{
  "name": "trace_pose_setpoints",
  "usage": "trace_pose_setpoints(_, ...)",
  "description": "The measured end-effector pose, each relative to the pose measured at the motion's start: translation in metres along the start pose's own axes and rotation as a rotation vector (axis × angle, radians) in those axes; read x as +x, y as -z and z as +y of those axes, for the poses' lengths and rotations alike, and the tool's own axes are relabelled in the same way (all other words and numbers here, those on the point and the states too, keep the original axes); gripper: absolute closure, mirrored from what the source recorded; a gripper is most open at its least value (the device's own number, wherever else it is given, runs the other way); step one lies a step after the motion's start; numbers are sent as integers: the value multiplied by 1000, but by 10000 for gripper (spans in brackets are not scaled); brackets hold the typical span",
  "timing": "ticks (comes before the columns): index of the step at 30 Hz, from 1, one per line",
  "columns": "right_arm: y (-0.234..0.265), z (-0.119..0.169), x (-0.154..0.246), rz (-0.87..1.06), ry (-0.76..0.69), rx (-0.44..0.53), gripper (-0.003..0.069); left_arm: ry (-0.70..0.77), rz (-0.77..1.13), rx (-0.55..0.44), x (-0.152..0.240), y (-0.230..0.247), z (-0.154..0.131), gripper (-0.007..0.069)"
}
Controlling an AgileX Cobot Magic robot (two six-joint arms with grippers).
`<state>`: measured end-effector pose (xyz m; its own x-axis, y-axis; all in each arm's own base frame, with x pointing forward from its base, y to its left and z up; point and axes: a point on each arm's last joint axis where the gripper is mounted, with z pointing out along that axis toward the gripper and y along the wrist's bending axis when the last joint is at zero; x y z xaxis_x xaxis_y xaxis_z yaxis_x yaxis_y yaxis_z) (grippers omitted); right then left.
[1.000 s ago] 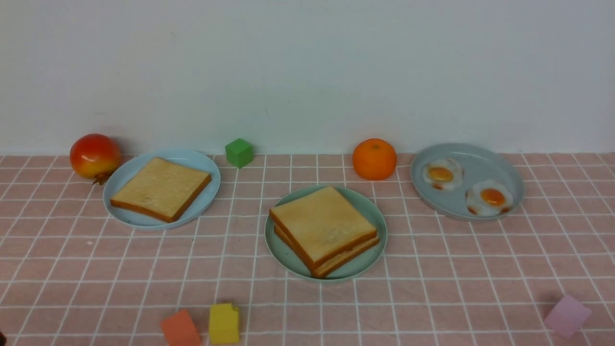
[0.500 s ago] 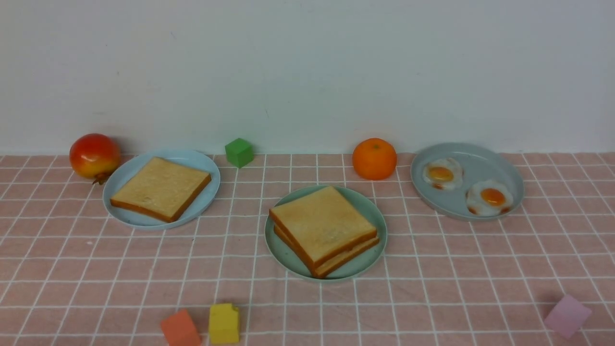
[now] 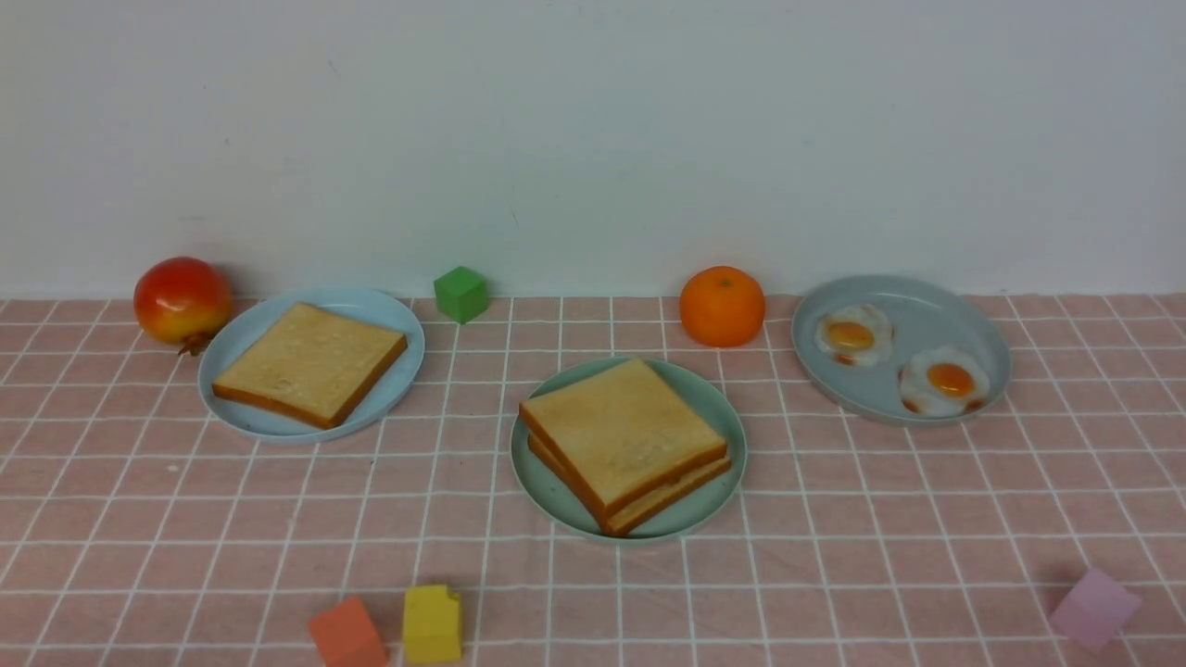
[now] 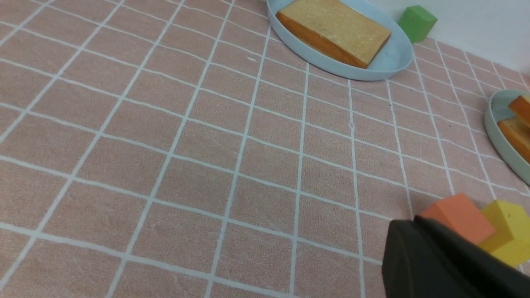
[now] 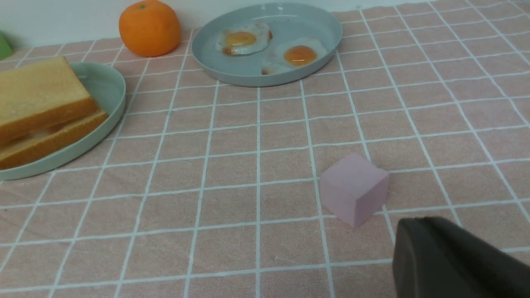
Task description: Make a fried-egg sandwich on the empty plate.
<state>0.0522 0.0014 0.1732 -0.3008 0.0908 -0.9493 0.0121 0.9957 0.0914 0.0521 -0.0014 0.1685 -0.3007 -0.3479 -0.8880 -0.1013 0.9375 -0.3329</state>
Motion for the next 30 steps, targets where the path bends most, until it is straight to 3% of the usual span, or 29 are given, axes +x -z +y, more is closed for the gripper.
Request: trace_pose_setpoints(30,0,0,0,0,3,0,586,-1,0,0,0,0,0,636)
